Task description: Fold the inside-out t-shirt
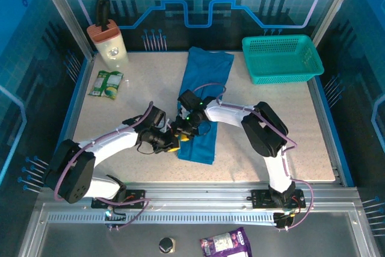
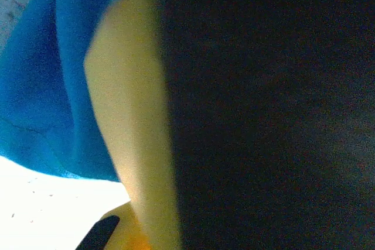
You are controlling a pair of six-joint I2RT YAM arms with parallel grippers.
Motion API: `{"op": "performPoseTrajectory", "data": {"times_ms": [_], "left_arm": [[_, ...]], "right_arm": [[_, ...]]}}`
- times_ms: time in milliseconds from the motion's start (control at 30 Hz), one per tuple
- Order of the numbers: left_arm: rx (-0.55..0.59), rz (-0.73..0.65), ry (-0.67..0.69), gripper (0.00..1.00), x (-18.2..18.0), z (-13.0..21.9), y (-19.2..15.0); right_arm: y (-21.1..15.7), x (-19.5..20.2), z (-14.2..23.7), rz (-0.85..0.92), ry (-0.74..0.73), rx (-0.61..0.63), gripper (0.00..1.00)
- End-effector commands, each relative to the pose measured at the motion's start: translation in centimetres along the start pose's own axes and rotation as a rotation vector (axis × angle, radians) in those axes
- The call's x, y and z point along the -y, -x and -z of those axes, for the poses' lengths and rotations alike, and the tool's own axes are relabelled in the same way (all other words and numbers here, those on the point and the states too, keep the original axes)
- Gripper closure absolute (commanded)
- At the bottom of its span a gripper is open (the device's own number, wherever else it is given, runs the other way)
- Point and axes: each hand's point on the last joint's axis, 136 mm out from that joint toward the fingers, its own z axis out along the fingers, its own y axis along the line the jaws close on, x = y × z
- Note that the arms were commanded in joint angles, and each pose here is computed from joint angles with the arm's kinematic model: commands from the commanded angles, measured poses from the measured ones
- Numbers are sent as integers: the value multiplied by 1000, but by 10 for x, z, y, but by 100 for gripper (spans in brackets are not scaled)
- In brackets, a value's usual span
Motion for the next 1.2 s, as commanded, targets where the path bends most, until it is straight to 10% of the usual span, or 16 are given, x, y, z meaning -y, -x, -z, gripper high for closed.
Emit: {"op": "performPoseTrajectory", "data": {"times_ms": [0, 333, 733, 1167], "left_arm": [[-4, -43, -41, 95, 9, 2, -3], [18, -51, -27, 94, 9, 7, -1], [44, -55, -73, 92, 23, 14, 3], [228, 6, 16, 76, 14, 52, 24]], "right_arm": [[-23, 7, -3, 15, -67, -80, 60], [-32, 8, 17, 24, -72, -63, 61], [-31, 2, 15, 41, -40, -72, 99], [-27, 12, 35, 44, -39, -26, 100]]}}
